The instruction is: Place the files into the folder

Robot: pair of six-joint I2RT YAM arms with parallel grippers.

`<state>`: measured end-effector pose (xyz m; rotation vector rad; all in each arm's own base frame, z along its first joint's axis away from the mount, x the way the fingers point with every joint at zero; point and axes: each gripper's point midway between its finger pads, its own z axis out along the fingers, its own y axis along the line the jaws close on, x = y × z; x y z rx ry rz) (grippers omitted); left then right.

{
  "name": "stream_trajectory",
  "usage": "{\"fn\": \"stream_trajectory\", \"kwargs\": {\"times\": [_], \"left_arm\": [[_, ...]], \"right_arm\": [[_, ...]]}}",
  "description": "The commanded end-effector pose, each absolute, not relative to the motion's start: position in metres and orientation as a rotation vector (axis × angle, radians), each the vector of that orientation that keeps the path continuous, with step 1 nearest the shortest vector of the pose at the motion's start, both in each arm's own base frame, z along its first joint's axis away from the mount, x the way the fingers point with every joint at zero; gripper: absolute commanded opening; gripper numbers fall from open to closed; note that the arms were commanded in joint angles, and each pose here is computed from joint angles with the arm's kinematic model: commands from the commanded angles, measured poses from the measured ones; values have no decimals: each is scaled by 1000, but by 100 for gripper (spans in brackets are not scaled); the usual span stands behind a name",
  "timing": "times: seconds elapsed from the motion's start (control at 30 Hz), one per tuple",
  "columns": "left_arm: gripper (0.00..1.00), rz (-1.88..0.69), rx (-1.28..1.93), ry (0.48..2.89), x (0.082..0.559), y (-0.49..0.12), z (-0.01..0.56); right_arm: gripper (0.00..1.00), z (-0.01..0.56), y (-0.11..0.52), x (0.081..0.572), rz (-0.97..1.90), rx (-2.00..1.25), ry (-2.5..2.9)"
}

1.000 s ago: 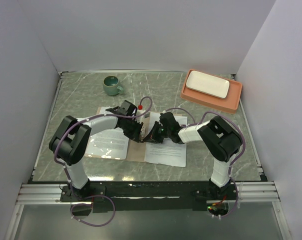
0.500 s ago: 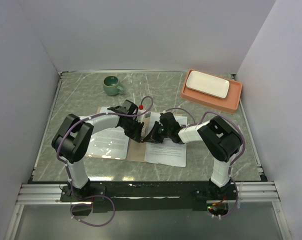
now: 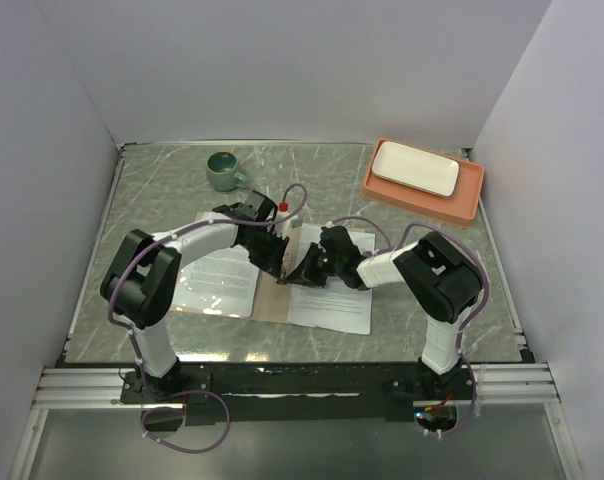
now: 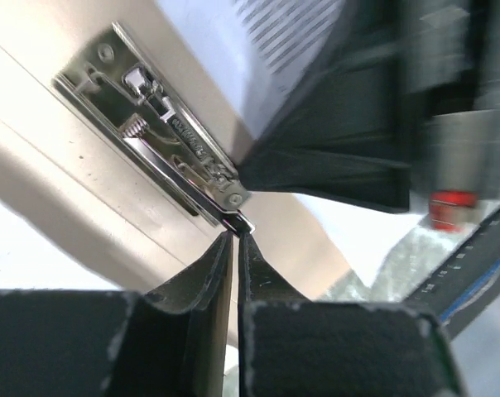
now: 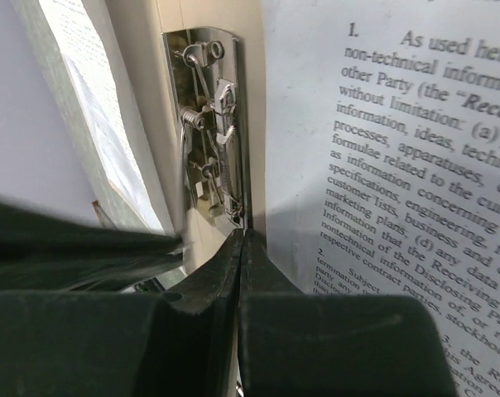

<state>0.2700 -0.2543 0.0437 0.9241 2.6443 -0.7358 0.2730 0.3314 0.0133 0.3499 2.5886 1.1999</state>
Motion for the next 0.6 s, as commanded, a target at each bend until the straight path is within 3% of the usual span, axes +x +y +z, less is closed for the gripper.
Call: {"fn": "stream_trajectory", "kwargs": {"times": [0.0, 0.2, 0.57], "left_arm": [[11, -763, 932, 2378, 306, -278, 124], [13, -721, 807, 2306, 338, -249, 169], [13, -444, 705, 2429, 354, -163, 115]], "right_arm": [[0, -59, 292, 225, 879, 404, 2844], [0, -53, 290, 226, 870, 388, 2836], [0, 18, 322, 255, 1088, 134, 2620]]}}
